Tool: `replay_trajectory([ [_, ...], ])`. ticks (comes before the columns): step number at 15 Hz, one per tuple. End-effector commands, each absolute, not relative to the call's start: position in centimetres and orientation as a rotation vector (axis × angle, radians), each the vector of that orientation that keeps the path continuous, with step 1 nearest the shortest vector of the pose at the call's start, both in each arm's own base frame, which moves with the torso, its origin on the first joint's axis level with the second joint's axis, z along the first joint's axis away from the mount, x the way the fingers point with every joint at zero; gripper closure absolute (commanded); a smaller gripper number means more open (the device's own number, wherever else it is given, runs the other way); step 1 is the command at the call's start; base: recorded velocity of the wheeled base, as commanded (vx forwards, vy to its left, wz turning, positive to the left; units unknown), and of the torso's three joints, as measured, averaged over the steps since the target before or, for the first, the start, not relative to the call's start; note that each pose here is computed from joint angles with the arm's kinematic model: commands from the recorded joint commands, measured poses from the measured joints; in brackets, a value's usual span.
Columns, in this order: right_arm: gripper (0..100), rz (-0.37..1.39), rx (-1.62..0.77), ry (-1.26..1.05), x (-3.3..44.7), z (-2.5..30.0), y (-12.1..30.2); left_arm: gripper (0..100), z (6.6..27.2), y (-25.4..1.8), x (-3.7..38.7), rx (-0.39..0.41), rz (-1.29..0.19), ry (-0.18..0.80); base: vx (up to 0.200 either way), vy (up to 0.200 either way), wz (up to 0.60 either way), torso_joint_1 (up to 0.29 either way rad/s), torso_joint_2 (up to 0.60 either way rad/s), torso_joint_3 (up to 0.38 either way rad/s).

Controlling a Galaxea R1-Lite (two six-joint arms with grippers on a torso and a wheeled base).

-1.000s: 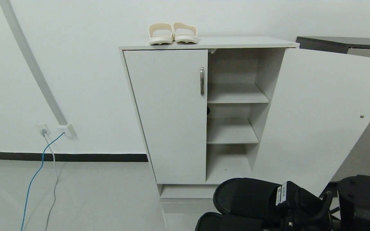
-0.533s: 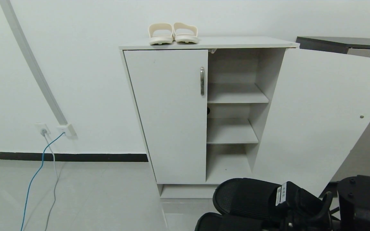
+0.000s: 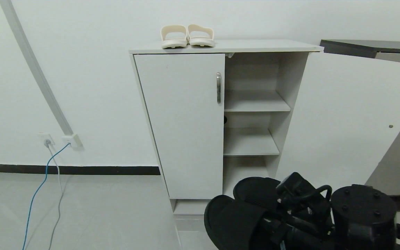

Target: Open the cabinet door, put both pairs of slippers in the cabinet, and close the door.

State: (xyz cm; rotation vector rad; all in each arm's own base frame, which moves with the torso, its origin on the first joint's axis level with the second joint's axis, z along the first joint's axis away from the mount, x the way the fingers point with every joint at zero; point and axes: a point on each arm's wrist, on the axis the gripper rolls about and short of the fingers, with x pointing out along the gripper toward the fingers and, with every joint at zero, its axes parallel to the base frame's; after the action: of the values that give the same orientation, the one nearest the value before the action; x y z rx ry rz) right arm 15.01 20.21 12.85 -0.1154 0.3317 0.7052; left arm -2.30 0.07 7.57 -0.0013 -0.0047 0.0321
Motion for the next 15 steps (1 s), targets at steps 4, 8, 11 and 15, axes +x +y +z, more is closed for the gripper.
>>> replay_trajectory([
  [4, 100, 0.373, -0.084, 0.317, 18.8, 10.1, 27.0, 100, 7.6, 0.1, -2.3, 0.000, 0.031, -0.002, 0.000, 0.000, 0.00, 0.000, 0.00, 0.000],
  [8, 100, 0.181, -0.002, 0.284, 22.5, 9.0, 28.4, 100, 7.6, 0.1, -2.3, 0.000, 0.031, -0.002, 0.000, 0.000, 0.00, 0.000, 0.00, 0.000],
  [11, 100, 0.116, 0.001, 0.267, 23.5, 8.9, 28.3, 100, 7.6, 0.1, -2.3, 0.000, 0.029, -0.002, 0.000, -0.067, 0.00, 0.001, 0.00, 0.001],
  [15, 100, 0.086, 0.001, 0.271, 24.3, 8.6, 27.8, 100, 7.6, 0.1, -2.3, 0.000, 0.029, -0.002, 0.000, -0.200, 0.00, 0.002, 0.00, 0.002],
])
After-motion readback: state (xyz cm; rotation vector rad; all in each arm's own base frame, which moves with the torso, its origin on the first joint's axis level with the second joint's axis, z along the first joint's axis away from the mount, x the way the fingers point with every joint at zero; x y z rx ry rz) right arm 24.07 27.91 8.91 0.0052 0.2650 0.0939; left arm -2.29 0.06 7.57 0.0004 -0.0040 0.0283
